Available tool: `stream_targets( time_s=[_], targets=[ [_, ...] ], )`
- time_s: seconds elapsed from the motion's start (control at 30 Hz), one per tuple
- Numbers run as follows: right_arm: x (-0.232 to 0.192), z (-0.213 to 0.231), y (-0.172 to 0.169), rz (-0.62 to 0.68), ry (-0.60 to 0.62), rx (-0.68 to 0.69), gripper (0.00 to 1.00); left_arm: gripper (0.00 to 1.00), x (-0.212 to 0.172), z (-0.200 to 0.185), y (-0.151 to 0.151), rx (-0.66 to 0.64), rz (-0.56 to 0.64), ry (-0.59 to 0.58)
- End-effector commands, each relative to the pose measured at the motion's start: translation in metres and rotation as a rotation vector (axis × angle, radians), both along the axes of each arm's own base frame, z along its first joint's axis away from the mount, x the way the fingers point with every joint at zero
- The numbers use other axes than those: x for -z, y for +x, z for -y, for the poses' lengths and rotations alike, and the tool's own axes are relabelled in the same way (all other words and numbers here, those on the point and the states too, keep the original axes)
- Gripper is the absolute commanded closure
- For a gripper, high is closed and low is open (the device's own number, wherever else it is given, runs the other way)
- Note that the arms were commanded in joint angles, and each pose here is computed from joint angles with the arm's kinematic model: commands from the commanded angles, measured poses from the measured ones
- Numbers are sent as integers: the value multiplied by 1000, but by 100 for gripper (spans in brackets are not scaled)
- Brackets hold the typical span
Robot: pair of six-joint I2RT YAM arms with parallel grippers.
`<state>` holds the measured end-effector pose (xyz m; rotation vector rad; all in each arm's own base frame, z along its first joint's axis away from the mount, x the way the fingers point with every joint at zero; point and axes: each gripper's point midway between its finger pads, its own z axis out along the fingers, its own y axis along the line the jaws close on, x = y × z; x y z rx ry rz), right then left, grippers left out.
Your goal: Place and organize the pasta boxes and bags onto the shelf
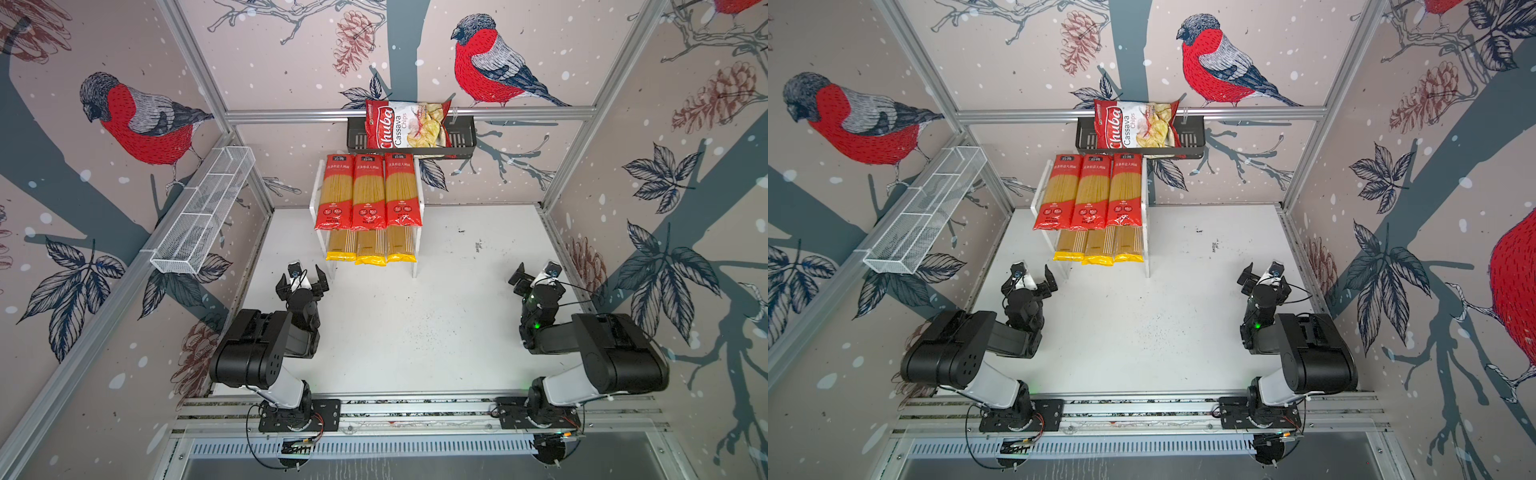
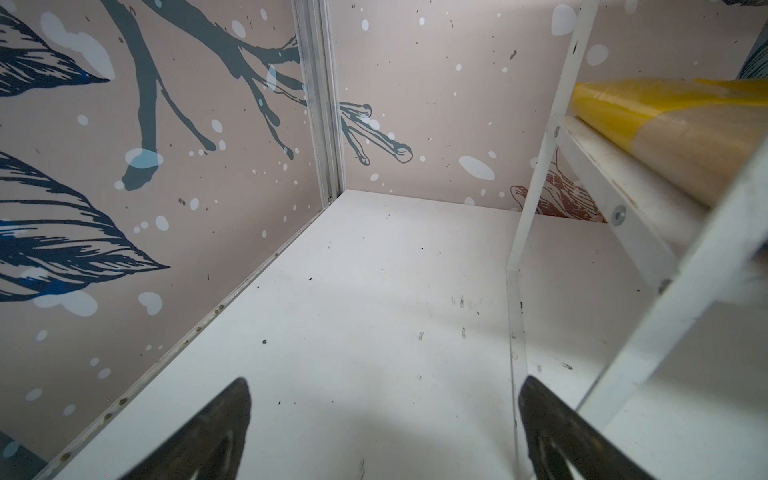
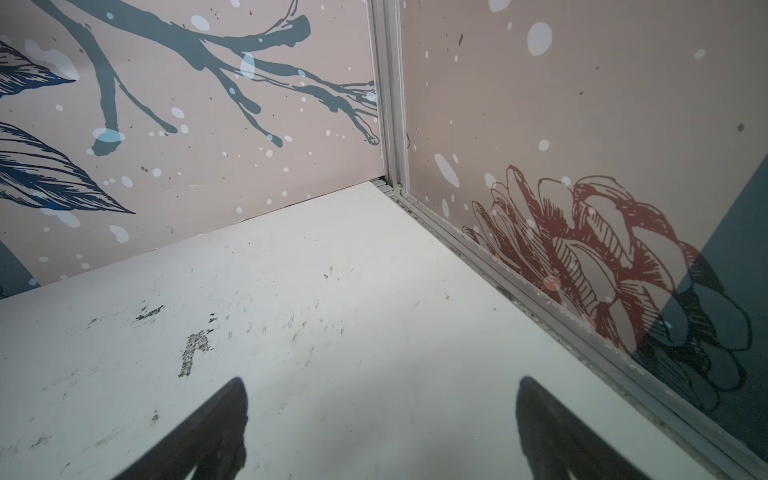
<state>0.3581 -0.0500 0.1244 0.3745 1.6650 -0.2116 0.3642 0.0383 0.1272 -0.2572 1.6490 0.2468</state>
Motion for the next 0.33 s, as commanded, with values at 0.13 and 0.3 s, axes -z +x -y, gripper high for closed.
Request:
stream_targets(
  time_s=[0.13, 0.3],
  targets=[
    [-5, -1, 2, 18, 5, -5, 0, 1, -5, 10, 4, 47, 15, 21],
    [-4, -1, 2, 17, 4, -5, 0, 1, -6, 10, 3, 47, 22, 20]
  ],
)
